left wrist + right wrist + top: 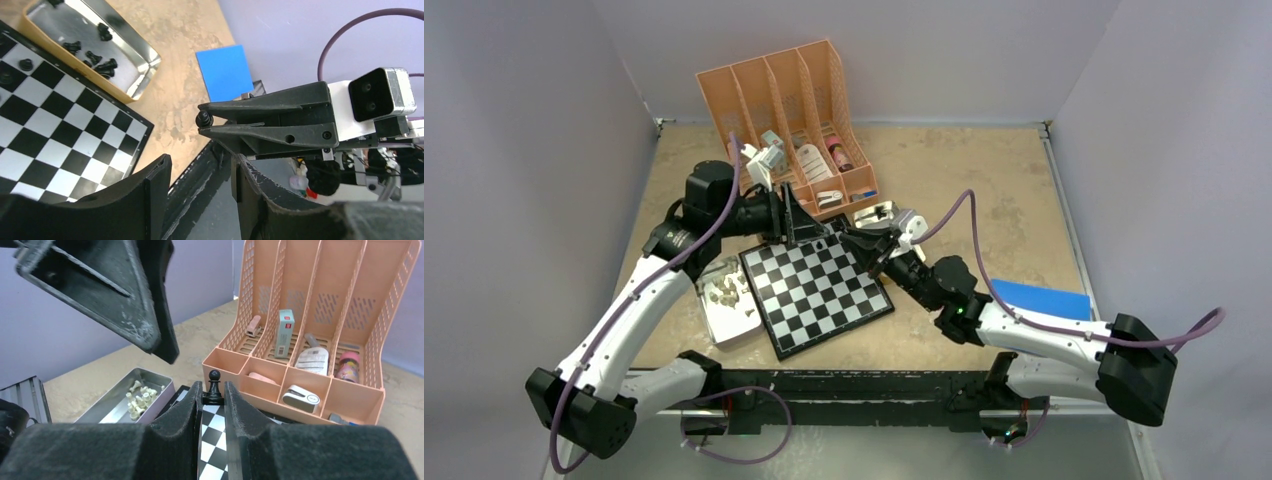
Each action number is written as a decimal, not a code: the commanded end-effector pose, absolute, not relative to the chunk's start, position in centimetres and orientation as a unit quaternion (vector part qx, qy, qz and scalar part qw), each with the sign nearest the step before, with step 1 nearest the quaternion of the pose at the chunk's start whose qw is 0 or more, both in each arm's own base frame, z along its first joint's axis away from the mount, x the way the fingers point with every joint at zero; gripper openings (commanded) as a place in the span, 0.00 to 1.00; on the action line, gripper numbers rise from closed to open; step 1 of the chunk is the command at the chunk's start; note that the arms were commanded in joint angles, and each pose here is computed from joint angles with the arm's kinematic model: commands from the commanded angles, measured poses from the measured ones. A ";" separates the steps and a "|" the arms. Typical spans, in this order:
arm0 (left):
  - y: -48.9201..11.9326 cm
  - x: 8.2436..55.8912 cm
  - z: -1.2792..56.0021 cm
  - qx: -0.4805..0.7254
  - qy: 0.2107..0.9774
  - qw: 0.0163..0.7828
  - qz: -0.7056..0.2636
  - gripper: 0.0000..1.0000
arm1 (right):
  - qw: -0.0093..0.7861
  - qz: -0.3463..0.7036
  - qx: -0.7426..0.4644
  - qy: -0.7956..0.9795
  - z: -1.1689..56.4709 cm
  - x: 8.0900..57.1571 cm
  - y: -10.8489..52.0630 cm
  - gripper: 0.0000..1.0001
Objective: Set up the chess pieces on the board
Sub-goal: Place the chess piece on the chessboard.
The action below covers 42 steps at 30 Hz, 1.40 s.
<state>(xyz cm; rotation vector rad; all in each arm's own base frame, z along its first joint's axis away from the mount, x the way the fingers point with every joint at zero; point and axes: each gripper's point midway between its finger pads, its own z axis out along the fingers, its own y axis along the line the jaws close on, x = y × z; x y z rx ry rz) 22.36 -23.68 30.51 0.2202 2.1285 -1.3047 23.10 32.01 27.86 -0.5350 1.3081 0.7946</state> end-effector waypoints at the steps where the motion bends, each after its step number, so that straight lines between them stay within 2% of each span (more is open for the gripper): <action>1: -25.1 21.6 32.6 0.115 0.775 0.291 -0.550 0.46 | 0.722 0.377 -0.246 0.525 31.3 21.5 32.0 0.17; 7: -25.7 21.3 32.8 0.113 0.762 0.271 -0.577 0.46 | 0.721 0.384 -0.250 0.520 31.5 20.9 32.5 0.17; 16: -26.2 21.7 31.6 0.113 0.768 0.248 -0.580 0.38 | 0.723 0.375 -0.260 0.519 31.2 20.8 32.8 0.17; 28: -26.6 22.9 29.9 0.110 0.778 0.241 -0.570 0.37 | 0.716 0.371 -0.268 0.527 30.5 20.9 33.5 0.17; 36: -26.4 22.6 28.9 0.114 0.781 0.231 -0.568 0.23 | 0.716 0.361 -0.261 0.537 30.0 21.5 33.6 0.17; 39: -26.4 22.3 28.5 0.113 0.783 0.228 -0.568 0.14 | 0.717 0.355 -0.257 0.542 29.8 21.8 33.5 0.17; 42: -26.3 22.2 28.5 0.115 0.784 0.226 -0.567 0.13 | 0.718 0.351 -0.254 0.546 29.6 22.0 33.4 0.17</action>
